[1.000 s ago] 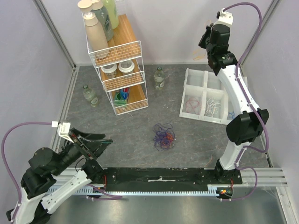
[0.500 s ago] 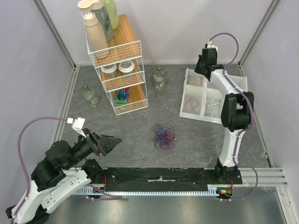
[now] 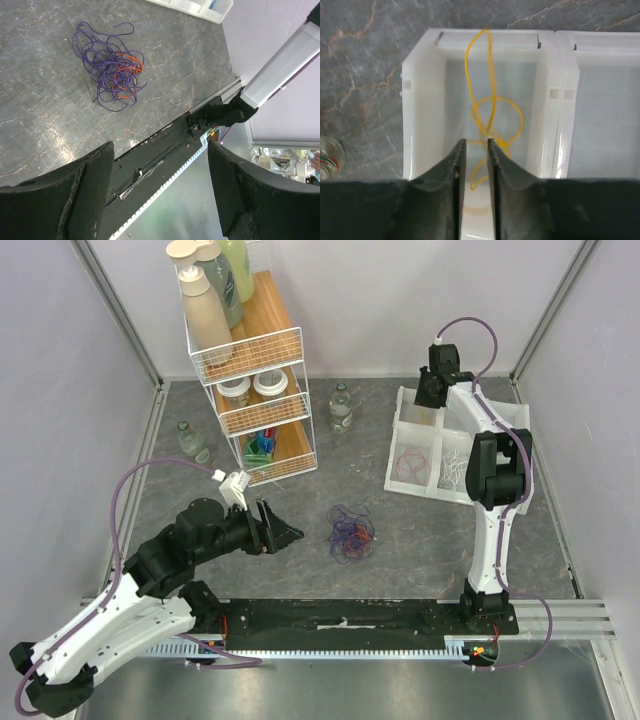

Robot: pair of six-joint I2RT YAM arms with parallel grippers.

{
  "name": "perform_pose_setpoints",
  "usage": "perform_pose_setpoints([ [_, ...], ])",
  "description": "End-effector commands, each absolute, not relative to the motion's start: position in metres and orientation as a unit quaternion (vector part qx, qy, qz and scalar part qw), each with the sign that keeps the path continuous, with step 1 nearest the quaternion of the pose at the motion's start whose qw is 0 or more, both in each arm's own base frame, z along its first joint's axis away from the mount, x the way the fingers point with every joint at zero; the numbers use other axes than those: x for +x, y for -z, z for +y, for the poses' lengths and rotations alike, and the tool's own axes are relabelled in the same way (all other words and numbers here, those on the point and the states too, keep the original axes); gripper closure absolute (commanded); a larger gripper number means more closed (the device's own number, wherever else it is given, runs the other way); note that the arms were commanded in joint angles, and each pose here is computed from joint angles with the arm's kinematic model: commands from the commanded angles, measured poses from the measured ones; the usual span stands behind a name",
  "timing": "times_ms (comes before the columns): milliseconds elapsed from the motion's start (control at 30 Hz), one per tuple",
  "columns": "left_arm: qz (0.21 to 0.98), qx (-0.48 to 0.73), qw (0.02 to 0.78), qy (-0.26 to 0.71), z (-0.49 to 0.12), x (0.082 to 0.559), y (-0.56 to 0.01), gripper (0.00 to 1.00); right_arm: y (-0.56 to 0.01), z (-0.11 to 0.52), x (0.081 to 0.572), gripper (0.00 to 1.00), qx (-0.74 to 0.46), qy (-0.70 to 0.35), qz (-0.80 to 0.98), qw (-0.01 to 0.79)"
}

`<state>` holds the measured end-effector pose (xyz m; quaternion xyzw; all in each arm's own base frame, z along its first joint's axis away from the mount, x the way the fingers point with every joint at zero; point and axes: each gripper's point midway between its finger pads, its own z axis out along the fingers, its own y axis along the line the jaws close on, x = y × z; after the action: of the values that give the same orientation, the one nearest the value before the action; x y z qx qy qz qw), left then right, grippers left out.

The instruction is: Untangle the cables

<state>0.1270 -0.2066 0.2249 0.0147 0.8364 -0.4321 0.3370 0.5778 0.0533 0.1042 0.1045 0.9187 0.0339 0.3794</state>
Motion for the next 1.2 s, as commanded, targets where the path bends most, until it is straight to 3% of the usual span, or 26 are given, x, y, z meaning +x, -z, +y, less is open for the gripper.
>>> perform_pose_setpoints([
  [0, 0.814, 0.02, 0.334, 0.475, -0.222, 0.127, -0.247, 0.19, -0.147, 0.054, 0.563, 0.62, 0.079, -0.024, 0.916, 0.393],
  [100, 0.815, 0.016, 0.319, 0.483, -0.229, 0.128, -0.238, 0.19, -0.179, 0.045, 0.544, 0.48, 0.074, -0.006, 0.911, 0.407],
  [200, 0.82, 0.013, 0.305, 0.484, -0.236, 0.13, -0.227, 0.19, -0.205, 0.044, 0.515, 0.42, 0.077, -0.005, 0.903, 0.422],
  [433, 0.845, 0.014, 0.26, 0.467, -0.262, 0.145, -0.189, 0.22, -0.196, 0.089, 0.431, 0.29, 0.035, -0.061, 0.889, 0.452],
  [600, 0.849, 0.035, 0.238, 0.47, -0.277, 0.147, -0.185, 0.26, -0.21, 0.074, 0.467, 0.3, 0.047, -0.005, 0.88, 0.472],
  [700, 0.848, 0.035, 0.245, 0.469, -0.273, 0.147, -0.183, 0.27, -0.19, 0.07, 0.503, 0.3, 0.036, 0.032, 0.886, 0.461],
  [933, 0.824, 0.039, 0.265, 0.5, -0.257, 0.129, -0.195, 0.22, -0.169, 0.049, 0.574, 0.28, -0.033, 0.146, 0.888, 0.435],
  [1167, 0.841, 0.097, 0.253, 0.468, -0.256, 0.122, -0.185, 0.21, -0.138, 0.045, 0.607, 0.4, -0.142, 0.204, 0.879, 0.407],
])
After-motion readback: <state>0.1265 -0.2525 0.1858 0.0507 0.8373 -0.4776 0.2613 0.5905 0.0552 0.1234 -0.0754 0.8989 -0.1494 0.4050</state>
